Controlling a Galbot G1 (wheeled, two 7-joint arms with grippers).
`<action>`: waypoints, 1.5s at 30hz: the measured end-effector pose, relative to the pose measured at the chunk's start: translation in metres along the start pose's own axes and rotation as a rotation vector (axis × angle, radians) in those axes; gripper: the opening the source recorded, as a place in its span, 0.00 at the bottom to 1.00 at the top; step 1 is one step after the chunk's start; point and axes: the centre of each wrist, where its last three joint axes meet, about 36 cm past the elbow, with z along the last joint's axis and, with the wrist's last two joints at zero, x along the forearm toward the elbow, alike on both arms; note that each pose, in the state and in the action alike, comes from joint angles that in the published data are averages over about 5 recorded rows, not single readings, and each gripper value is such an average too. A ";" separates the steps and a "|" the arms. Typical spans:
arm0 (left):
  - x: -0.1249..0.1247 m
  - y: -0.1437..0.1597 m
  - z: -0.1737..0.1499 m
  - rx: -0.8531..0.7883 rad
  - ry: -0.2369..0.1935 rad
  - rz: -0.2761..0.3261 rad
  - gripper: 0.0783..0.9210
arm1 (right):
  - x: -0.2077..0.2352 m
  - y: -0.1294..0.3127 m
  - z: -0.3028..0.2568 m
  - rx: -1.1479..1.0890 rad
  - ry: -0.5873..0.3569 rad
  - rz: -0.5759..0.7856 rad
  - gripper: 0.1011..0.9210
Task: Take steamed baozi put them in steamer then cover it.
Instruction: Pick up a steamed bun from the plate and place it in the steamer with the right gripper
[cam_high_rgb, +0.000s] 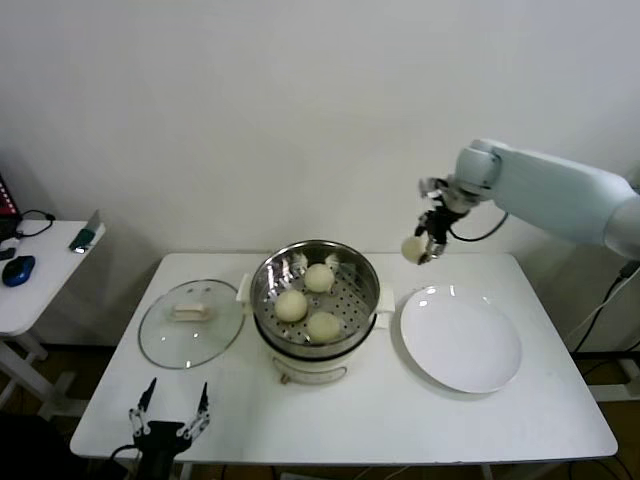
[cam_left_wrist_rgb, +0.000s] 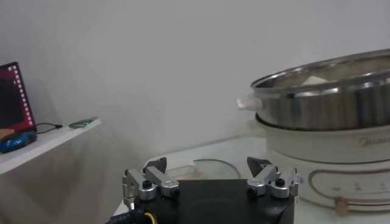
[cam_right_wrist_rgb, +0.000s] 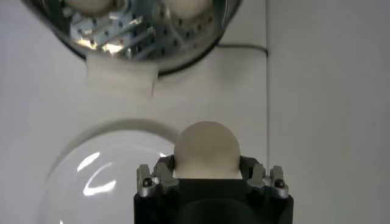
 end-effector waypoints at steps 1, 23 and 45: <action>0.000 0.000 -0.001 0.002 -0.001 0.001 0.88 | 0.004 0.000 -0.013 0.009 -0.003 -0.003 0.71; -0.001 0.003 -0.010 0.024 -0.020 0.011 0.88 | -0.056 0.048 -0.146 0.097 0.041 -0.091 0.71; -0.008 0.009 -0.010 0.018 -0.021 0.006 0.88 | -0.096 0.061 -0.150 0.090 0.067 -0.105 0.88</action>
